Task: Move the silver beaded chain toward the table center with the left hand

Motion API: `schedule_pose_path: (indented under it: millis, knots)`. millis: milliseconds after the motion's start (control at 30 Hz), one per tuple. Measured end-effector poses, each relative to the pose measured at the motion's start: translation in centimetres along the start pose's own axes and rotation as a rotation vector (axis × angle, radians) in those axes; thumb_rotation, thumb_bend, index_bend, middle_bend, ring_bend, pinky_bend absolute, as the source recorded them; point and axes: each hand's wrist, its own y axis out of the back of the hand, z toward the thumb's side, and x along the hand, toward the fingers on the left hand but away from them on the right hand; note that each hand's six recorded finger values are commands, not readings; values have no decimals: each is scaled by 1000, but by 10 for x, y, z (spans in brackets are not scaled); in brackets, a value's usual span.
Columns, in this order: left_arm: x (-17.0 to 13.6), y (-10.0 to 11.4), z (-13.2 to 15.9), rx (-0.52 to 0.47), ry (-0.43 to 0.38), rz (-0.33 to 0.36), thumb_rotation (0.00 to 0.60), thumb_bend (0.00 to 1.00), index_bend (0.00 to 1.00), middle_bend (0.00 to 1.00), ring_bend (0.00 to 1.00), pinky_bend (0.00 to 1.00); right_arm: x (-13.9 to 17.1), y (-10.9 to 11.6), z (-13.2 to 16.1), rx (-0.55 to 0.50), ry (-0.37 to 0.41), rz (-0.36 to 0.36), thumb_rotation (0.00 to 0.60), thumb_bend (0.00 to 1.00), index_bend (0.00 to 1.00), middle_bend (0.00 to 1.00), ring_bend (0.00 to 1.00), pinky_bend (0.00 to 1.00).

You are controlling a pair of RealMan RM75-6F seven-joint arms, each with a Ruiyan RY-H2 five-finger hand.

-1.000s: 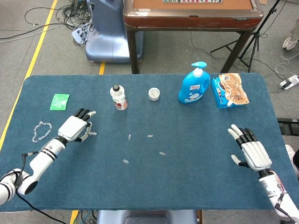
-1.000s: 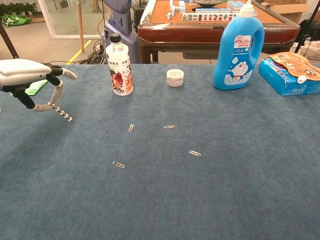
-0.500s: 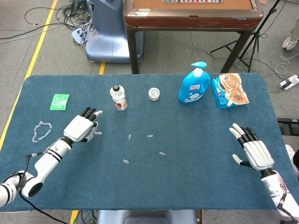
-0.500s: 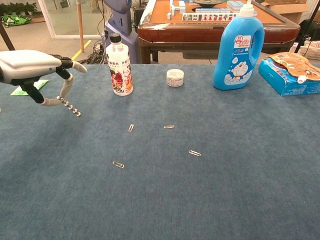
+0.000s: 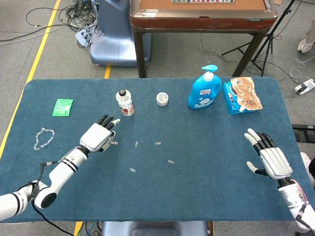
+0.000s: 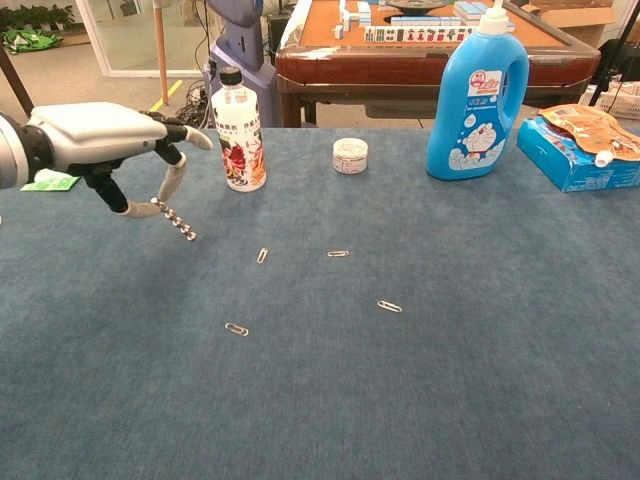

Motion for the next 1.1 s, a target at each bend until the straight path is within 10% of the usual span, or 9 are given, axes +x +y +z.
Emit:
schedule_pose_path:
  millis: [1100]
  knots:
    - [40, 12, 72, 28, -113, 4, 600, 363, 708, 0, 0, 0, 6, 19, -4, -40, 13, -40, 600, 305, 0, 0, 0, 0]
